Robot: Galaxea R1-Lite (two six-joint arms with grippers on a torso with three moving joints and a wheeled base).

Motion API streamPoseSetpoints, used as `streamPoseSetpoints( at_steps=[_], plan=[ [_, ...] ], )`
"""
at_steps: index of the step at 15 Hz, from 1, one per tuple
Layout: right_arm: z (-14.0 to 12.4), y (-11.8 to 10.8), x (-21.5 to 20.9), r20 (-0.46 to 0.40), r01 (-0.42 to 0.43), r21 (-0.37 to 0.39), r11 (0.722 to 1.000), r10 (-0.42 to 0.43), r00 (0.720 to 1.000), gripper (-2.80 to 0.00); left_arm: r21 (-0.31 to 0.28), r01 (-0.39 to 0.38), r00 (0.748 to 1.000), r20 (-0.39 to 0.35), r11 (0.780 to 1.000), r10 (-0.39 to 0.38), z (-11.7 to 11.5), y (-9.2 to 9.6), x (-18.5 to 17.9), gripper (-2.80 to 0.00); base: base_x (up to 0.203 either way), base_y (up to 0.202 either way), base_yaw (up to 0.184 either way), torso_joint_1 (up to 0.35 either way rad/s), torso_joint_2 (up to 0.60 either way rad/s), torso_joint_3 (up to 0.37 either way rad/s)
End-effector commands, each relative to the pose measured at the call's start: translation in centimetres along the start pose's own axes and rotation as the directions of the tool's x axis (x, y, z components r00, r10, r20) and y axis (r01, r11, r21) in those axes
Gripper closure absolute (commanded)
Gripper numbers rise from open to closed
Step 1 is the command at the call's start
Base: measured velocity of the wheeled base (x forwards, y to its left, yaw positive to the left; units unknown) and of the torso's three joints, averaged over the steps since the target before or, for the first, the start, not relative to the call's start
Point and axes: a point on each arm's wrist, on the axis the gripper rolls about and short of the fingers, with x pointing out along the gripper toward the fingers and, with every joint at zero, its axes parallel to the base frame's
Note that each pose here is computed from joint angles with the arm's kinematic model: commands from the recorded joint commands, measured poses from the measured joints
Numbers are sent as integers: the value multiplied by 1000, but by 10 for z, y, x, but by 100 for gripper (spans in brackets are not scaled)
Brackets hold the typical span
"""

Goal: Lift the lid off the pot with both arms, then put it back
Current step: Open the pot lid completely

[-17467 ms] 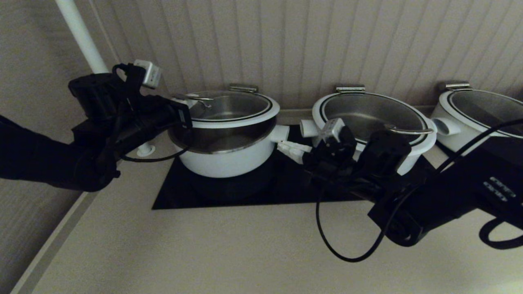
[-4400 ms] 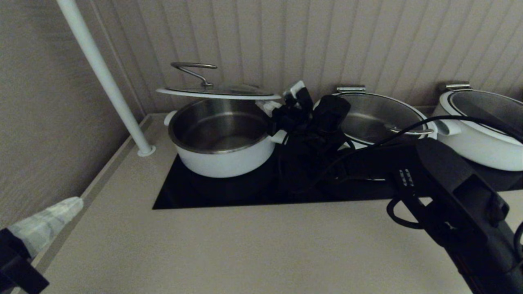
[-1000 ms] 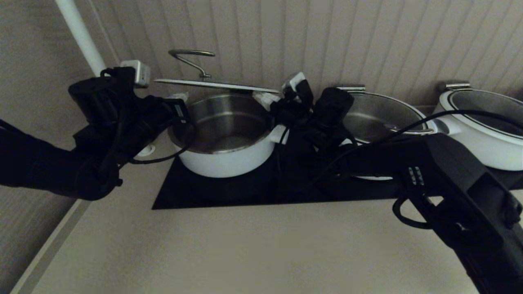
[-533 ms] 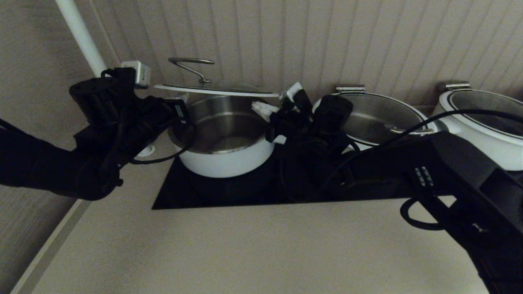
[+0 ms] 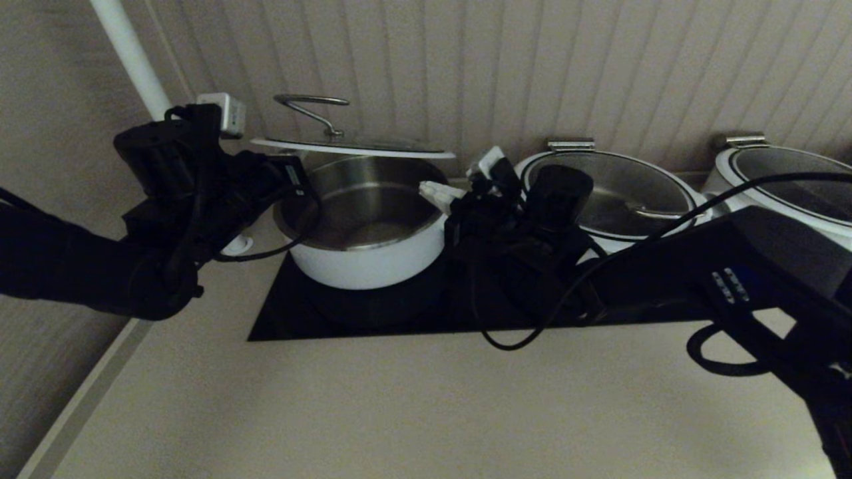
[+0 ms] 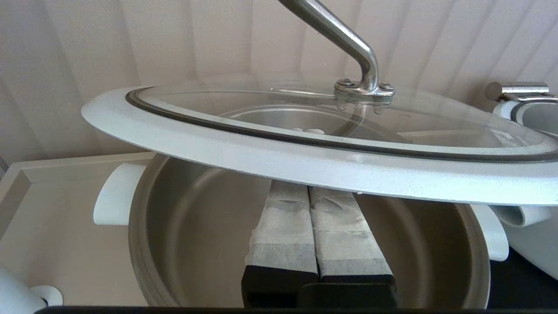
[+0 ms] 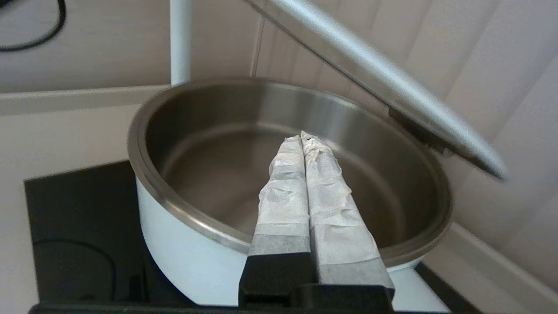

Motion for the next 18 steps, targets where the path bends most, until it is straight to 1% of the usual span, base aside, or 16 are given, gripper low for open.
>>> streamPoseSetpoints(
  at_steps=[1, 3, 7, 12, 16, 18],
  plan=[
    [17, -3, -3, 29, 4, -14, 1000, -4, 1000, 0, 0, 1, 1000, 4, 1000, -1, 0, 0, 0, 0, 0, 0, 0, 0, 0, 0],
    [22, -1, -10, 12, 1, -8, 1000, -1, 1000, 0, 0, -1, 1000, 5, 1000, 1, 0, 0, -1, 0, 0, 0, 0, 0, 0, 0],
    [32, 7, -38, -49, -10, 11, 1000, 10, 999, 0, 1, -1, 1000, 6, 1000, 1, 1, 0, -1, 0, 0, 0, 0, 0, 0, 0],
    [58, 8, -67, -60, 0, -4, 1000, 0, 998, 0, 3, 0, 1000, 11, 1000, 0, 3, 0, -1, 0, 0, 0, 0, 0, 0, 0],
    [71, -2, -110, -110, 52, -40, 998, -56, 992, 0, 5, 0, 1000, 15, 1000, 0, 5, -1, -3, 0, 0, 0, 0, 0, 0, 0],
    [72, -11, -136, -123, 106, -63, 992, -113, 986, 0, 6, 1, 1000, 17, 1000, -1, 5, -1, -3, 0, 0, 0, 0, 0, 0, 0]
  ],
)
